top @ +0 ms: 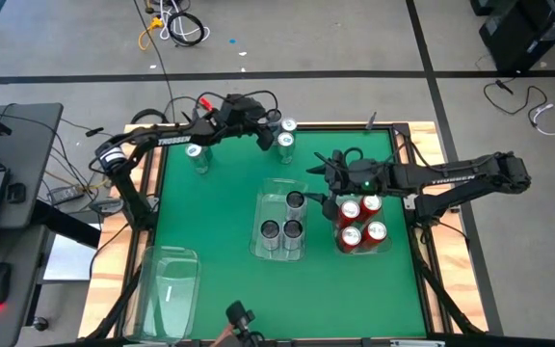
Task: Sort soda cans
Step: Put the white-pink soda can into the top left transparent bin
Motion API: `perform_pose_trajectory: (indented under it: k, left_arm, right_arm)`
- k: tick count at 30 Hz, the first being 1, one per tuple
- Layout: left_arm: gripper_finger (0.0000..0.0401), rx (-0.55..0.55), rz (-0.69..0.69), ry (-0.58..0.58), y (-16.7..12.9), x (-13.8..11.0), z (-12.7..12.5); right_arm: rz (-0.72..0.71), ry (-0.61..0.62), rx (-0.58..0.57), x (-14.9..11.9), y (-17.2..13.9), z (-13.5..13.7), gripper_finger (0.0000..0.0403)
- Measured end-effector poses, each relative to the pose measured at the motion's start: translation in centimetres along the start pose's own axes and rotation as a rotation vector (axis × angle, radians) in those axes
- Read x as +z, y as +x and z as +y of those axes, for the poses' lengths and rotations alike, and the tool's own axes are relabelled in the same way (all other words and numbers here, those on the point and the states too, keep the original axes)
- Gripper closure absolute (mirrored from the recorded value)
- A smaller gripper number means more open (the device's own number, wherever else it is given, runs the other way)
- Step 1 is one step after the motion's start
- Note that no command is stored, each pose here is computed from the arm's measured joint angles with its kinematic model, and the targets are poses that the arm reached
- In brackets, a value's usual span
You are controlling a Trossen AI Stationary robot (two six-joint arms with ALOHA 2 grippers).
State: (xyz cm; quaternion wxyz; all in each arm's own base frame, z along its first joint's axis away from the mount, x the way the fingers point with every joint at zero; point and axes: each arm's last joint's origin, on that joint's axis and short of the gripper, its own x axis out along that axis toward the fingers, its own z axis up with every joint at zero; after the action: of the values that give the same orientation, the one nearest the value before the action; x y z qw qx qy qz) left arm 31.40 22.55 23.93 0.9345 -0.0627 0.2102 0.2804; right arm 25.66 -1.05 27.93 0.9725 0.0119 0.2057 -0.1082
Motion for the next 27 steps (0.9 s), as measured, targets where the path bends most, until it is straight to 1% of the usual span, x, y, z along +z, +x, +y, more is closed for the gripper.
perform_pose_trajectory:
  k: [6,15,19,24,27]
  left_arm:
    - [0.0093,0.018,-0.018,-0.01,0.7,-0.2,0.7]
    - [0.0093,0.038,-0.021,-0.012,0.7,-0.2,0.9]
    - [0.0093,0.045,-0.032,-0.007,0.4,0.2,0.7]
    - [0.0093,0.066,-0.043,-0.001,0.2,1.4,0.7]
    - [0.0093,0.071,-0.043,-0.003,0.2,1.5,0.9]
  right_arm:
    - [0.0,0.02,-0.019,0.0,0.1,-0.5,0.0082]
    - [0.0,0.022,-0.029,0.0,0.1,-0.8,0.0084]
    - [0.0,0.021,-0.029,0.0,0.1,-0.8,0.0082]
    - [0.001,0.02,-0.029,0.0,0.1,-0.8,0.0085]
    - [0.001,0.02,-0.029,0.0,0.1,-0.8,0.0084]
